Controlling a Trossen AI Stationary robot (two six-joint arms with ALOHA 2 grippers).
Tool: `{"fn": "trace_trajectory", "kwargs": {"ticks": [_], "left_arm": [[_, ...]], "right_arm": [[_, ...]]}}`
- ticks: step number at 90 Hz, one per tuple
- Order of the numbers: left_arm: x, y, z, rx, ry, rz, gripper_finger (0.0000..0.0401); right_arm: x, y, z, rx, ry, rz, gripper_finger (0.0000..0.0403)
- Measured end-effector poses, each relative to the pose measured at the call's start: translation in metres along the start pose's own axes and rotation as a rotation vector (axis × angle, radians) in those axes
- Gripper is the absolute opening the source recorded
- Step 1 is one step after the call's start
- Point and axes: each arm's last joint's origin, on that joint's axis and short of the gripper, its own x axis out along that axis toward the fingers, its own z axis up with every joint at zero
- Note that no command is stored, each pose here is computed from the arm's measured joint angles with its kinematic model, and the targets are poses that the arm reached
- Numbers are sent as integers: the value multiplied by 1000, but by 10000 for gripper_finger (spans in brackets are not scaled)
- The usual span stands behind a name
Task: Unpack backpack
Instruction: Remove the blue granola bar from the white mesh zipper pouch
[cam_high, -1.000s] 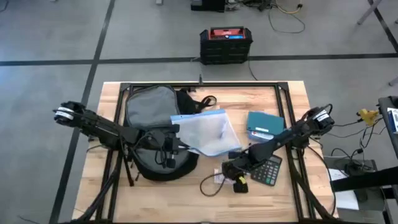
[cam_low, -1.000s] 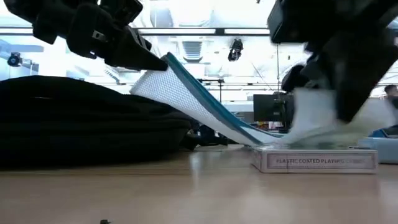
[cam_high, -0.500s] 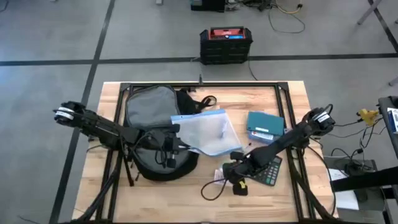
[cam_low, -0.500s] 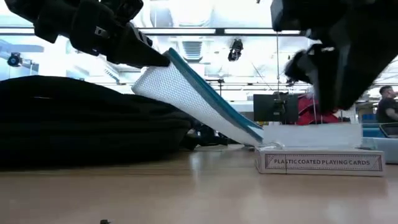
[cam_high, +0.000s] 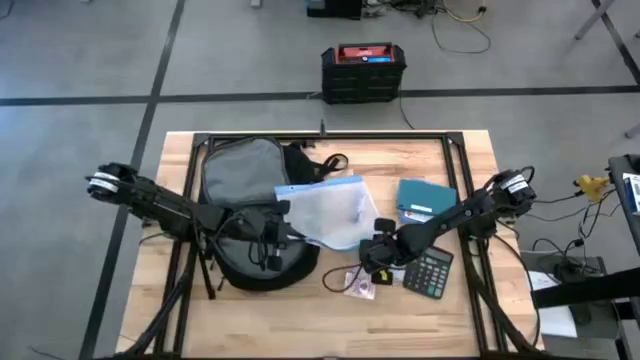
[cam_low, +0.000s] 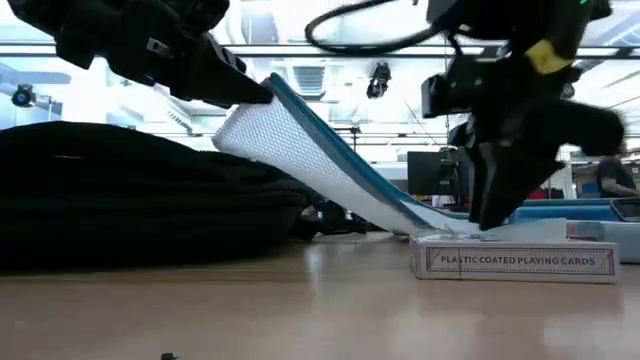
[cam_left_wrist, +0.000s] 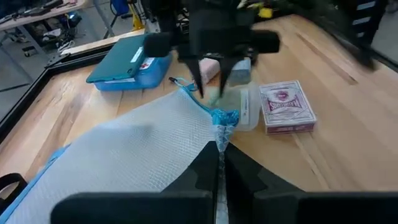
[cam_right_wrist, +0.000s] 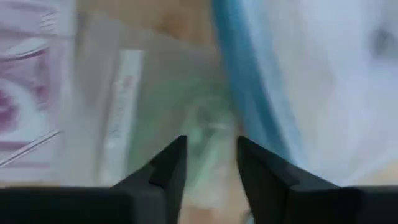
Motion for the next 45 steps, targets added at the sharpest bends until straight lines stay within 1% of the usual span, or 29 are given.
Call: {"fn": "trace_trajectory", "kwargs": {"ticks": [12, 16, 24, 31, 38, 45], "left_arm": [[-2, 1, 2, 7, -14, 0, 0], [-2, 1, 2, 7, -15, -1, 0], [-2, 0, 2, -24, -14, -7, 1], [-1, -1, 2, -65, -14, -42, 9], [-1, -3, 2, -80, -15, -69, 28], [-2, -5, 2, -87, -17, -77, 59]], "right_arm": [[5, -10, 1, 20, 1, -23, 20], [6, -12, 1, 22, -10, -59, 9], [5, -15, 2, 21, -46, -159, 9], [4, -17, 4, 21, -86, -257, 9], [2, -18, 7, 21, -130, -333, 2], [1, -19, 10, 18, -176, -383, 2]]}}
